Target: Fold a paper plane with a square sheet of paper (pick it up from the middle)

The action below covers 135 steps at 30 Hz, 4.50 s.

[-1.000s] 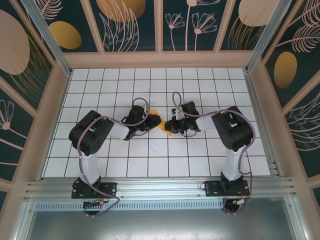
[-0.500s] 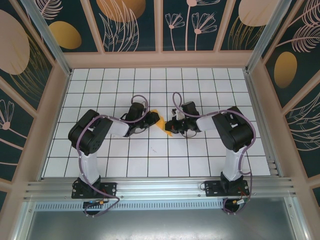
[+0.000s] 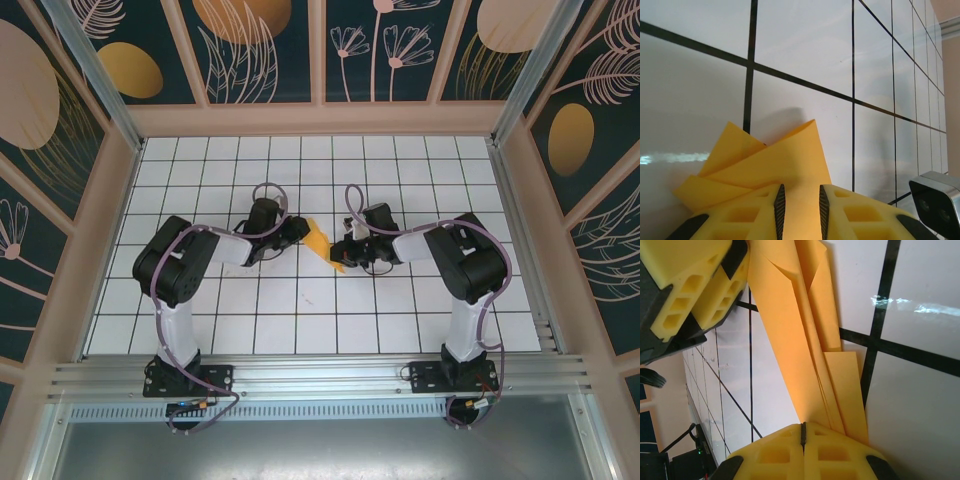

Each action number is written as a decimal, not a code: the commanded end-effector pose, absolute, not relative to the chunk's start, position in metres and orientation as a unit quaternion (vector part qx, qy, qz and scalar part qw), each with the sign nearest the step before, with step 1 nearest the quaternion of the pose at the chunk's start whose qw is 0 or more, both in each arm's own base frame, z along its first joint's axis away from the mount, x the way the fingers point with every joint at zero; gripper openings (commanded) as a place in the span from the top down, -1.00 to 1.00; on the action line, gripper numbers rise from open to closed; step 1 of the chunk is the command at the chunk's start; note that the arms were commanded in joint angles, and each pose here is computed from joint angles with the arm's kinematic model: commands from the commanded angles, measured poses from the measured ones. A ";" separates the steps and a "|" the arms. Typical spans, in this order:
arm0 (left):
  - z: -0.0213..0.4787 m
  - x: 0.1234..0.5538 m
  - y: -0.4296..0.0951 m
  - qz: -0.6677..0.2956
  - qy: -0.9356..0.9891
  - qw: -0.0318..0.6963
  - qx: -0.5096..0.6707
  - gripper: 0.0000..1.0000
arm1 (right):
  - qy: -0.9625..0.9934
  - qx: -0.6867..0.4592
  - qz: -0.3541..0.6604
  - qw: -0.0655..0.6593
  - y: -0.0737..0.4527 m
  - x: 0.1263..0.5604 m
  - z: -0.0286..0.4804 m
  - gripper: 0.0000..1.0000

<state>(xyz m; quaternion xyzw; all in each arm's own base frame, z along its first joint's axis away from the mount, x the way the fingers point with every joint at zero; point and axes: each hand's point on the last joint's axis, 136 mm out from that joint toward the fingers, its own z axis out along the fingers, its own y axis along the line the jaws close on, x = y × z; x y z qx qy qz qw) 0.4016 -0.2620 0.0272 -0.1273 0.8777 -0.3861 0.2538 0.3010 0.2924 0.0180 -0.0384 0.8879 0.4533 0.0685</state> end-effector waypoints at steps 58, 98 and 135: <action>-0.009 0.359 -0.290 -0.380 0.903 0.165 -0.117 0.49 | 0.927 -0.062 0.370 -0.001 0.280 0.269 -0.003 1.00; 0.002 0.439 -0.241 -0.308 0.920 0.222 -0.101 0.50 | 0.924 -0.046 0.380 0.002 0.246 0.232 -0.008 1.00; 0.075 0.339 -0.293 -0.483 0.842 0.205 -0.126 0.19 | 0.909 -0.110 0.370 0.155 0.243 0.321 0.062 0.13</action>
